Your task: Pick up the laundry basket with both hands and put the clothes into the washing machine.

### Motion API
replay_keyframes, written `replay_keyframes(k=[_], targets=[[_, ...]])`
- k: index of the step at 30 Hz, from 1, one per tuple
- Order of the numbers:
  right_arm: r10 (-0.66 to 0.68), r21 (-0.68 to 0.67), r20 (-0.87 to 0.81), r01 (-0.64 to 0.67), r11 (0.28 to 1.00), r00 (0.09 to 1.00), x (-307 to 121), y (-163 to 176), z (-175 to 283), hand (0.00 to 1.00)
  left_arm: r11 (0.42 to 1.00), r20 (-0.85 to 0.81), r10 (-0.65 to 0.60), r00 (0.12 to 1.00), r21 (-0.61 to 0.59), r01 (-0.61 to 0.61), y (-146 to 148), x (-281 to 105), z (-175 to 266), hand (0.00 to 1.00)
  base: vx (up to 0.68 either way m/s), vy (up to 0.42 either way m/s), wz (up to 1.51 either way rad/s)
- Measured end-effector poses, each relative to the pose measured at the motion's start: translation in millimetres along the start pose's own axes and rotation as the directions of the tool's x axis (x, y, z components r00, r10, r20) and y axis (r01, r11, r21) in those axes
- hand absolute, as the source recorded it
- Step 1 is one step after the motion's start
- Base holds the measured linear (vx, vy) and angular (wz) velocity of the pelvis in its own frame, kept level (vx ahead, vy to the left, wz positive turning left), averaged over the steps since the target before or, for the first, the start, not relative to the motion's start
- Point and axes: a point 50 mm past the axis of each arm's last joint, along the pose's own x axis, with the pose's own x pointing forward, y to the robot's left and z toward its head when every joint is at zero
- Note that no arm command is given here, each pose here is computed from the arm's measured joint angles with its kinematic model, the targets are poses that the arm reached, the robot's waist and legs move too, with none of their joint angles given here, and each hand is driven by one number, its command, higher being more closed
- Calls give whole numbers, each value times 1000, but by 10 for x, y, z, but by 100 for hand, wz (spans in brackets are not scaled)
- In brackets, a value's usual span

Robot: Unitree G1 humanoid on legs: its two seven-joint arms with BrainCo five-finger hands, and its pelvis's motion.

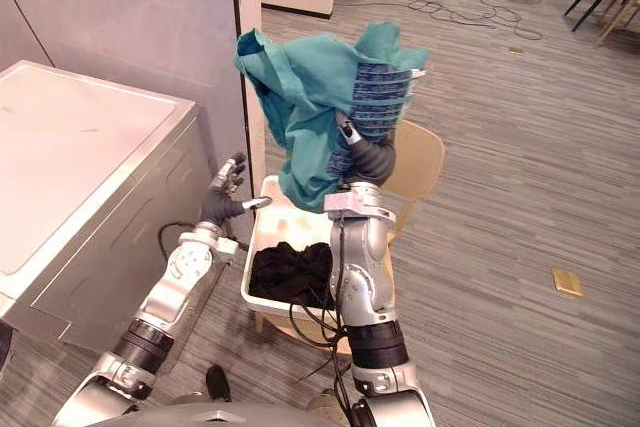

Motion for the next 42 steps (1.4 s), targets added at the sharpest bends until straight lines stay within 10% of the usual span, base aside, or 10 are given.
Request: replay_keyframes(k=[20, 42], targets=[[-208, -143, 140, 228, 963, 968, -133, -578, 453, 100, 996, -54, 89, 995, -7, -89, 318, -326, -175, 0, -4, 6, -5], [26, 47, -117, -21, 999, 993, -445, 18, -12, 100, 928, 78, -363, 928, 118, 353, -915, 296, 366, 0, 12, 2, -8]])
